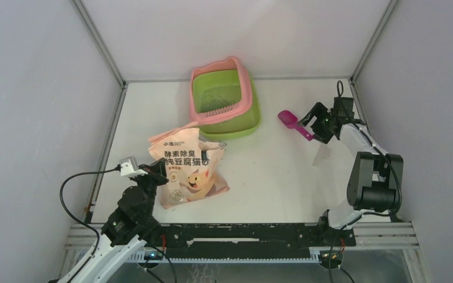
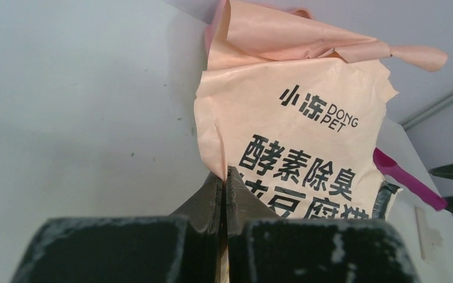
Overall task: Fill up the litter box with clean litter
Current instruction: Place the spatula at the center of the board.
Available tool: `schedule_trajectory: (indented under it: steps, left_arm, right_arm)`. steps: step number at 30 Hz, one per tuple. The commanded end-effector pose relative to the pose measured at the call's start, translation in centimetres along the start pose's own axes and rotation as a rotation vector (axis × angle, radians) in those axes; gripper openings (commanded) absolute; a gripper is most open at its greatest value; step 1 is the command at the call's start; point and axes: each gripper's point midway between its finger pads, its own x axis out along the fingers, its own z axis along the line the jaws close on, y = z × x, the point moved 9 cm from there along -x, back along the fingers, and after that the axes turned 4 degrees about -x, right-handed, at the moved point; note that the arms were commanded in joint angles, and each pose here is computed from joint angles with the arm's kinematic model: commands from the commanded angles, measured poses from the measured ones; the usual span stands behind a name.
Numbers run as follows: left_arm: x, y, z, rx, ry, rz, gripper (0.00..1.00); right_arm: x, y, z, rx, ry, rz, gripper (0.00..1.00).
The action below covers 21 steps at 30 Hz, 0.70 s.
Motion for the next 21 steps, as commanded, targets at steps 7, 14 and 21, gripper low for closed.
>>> schedule_trajectory:
  steps: [7,14,21]
  left_arm:
    - [-1.7,-4.2,1.4,-0.182,-0.124,-0.231,0.01]
    - [-2.4,-5.0,2.0,-0.186,-0.152,-0.267,0.00]
    - [-3.1,-5.8,2.7,-0.188,-0.200,-0.291,0.00]
  right_arm:
    - [-5.4,-0.2,4.7,-0.261,0.145,-0.155,0.95]
    - [-6.2,-0.8,12.3,-0.379,-0.052,-0.158,0.95]
    - [-3.4,-1.7,22.3,-0.487,0.057,-0.075,0.91]
